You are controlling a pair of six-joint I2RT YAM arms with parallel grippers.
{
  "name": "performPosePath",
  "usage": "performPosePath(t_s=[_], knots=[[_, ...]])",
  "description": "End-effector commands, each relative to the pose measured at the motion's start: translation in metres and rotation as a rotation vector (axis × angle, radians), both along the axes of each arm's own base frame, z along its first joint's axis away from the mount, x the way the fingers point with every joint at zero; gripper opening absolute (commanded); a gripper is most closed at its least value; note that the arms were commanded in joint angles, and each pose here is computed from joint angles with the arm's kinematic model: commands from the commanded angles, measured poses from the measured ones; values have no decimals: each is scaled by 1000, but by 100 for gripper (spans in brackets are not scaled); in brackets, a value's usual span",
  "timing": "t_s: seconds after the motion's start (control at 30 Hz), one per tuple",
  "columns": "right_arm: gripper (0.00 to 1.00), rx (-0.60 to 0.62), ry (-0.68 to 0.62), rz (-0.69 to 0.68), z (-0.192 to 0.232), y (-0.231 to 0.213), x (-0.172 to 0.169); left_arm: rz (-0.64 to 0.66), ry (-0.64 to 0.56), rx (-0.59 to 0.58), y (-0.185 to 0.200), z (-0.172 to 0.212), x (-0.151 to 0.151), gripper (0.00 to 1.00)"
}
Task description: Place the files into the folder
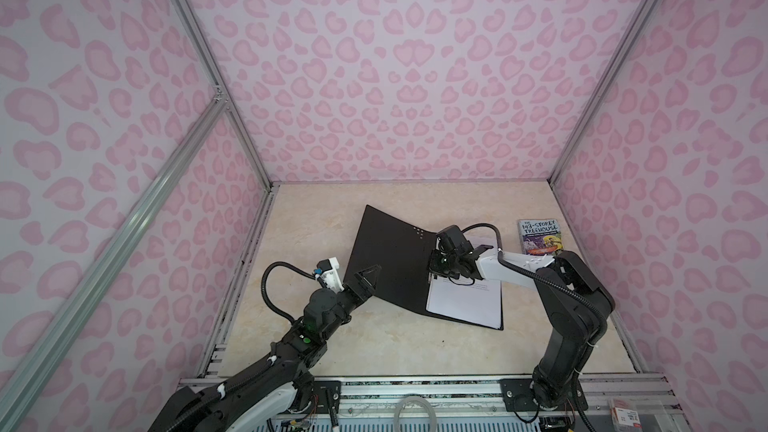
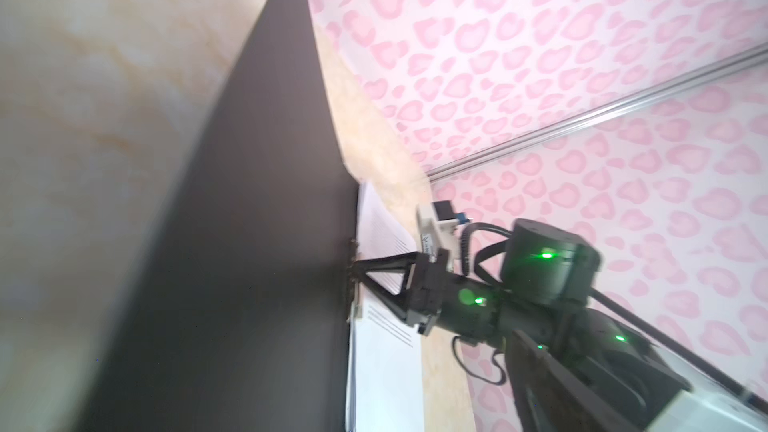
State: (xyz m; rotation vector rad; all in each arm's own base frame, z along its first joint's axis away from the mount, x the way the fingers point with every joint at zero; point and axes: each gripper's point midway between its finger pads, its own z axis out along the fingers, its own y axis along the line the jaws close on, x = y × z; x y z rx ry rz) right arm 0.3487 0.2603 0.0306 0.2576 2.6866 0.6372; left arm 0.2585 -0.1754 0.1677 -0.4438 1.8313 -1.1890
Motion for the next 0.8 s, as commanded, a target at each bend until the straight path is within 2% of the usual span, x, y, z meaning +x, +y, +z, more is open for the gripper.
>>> performPosePath(t_s=[0.0,0.17,0.47,0.63,0.77], knots=[[4,23,-28,49,0,14,4,-77,-65,80,-8,11,-10,97],[7,62,-32,65,-1,38,6,-224,-149,96,-34,39,-30,97],[16,193,-77,13,20,65,14,-375,-236,124,-69,77,-53,97],[35,257,-116,9,40,73,19,-404,-250,154,-84,86,-50,97],[58,262,-152,8,59,62,25,-428,-246,171,-98,90,-43,97]])
